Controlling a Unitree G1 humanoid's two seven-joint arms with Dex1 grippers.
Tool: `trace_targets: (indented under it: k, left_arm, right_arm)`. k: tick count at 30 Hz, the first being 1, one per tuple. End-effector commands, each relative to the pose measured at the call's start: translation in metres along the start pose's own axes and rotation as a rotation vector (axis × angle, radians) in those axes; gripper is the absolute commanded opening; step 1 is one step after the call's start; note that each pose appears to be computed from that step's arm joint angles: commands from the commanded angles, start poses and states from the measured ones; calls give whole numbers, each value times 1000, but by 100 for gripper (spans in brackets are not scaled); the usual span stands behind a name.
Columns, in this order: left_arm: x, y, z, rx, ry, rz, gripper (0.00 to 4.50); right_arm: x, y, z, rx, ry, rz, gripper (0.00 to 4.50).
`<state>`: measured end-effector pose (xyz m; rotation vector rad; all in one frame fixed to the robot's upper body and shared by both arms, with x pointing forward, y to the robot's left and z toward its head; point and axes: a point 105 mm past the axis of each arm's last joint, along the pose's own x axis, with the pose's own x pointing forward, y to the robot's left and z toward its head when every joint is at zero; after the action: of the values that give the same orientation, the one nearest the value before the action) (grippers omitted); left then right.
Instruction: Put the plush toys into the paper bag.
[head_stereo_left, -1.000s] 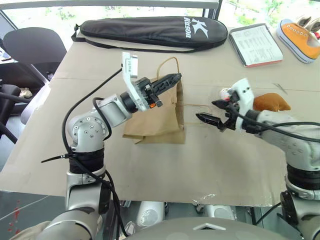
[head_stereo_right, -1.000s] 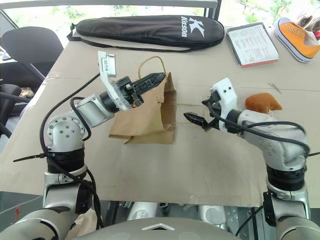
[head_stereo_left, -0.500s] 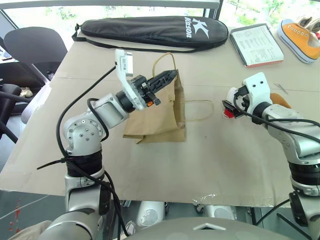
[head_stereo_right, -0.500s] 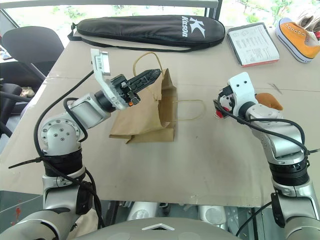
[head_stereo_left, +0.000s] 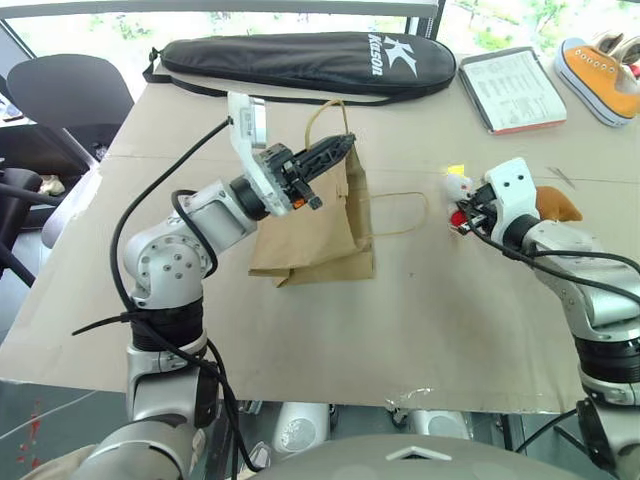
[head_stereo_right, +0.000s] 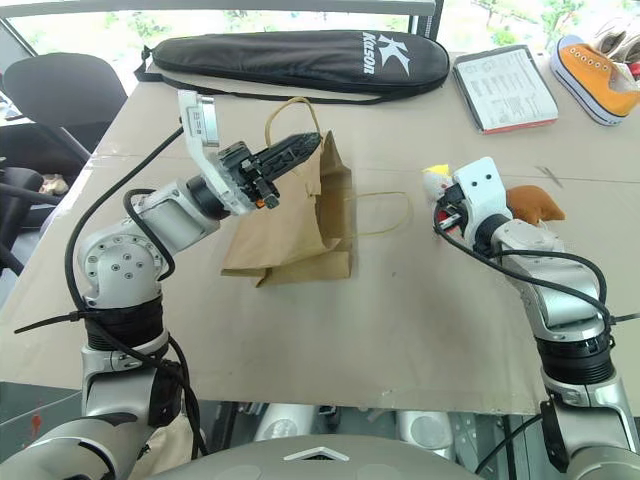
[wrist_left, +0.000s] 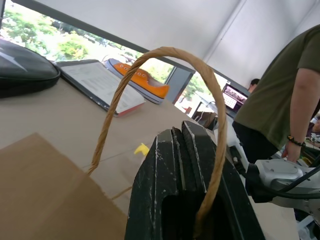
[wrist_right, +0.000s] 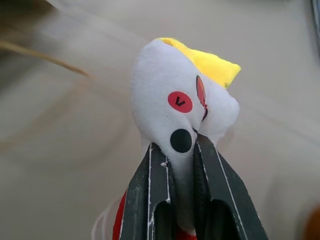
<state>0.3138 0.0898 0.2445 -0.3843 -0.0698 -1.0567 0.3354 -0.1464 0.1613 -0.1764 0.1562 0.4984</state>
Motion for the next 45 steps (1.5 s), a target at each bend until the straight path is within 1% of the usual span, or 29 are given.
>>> trace_targets:
  k: [1, 4, 8, 14, 16, 18, 20, 22, 25, 30, 34, 39, 43, 45]
  left_arm:
    - [8, -21, 21, 47, -66, -150, 0]
    - [16, -38, 31, 40, -97, -269, 0]
    - [18, -42, 35, 61, -101, -305, 0]
    - [3, -28, 3, 94, -7, -228, 0]
    - [-3, -24, -7, 91, 8, -194, 0]
    - [-5, -24, -12, 79, 3, -178, 0]
    - [-7, -24, -14, 72, -4, -167, 0]
    - [-8, -24, -14, 74, -10, -158, 0]
    - [-10, -23, -11, 78, -22, -139, 0]
    - [-15, -21, -5, 59, -69, -98, 0]
    - [-13, -23, -4, 49, -74, -106, 0]
    - [-8, -27, -6, 38, -69, -131, 0]
    - [-5, -28, -8, 33, -66, -142, 0]
    - [-3, -29, -11, 29, -62, -150, 0]
  right_arm:
    - [-14, 11, 66, 74, -271, 102, 2]
    - [-21, 14, 99, 138, -385, 149, 2]
    - [-33, -6, 115, 115, -410, 70, 2]
    - [-58, -18, 137, 114, -449, 57, 2]
    - [-64, -4, 144, 126, -455, 148, 2]
    - [-67, 15, 150, 137, -471, 253, 2]
    - [-64, 30, 154, 178, -487, 321, 2]
    - [-59, 39, 149, 221, -474, 340, 2]
    - [-51, 52, 131, 266, -417, 358, 2]
    - [-45, 68, 86, 368, -296, 388, 2]
    - [-36, 75, 60, 392, -200, 415, 2]
    - [-11, 86, 40, 377, -87, 460, 2]
    - [11, 99, 31, 338, 4, 509, 2]
    - [23, 103, 30, 328, 25, 529, 2]
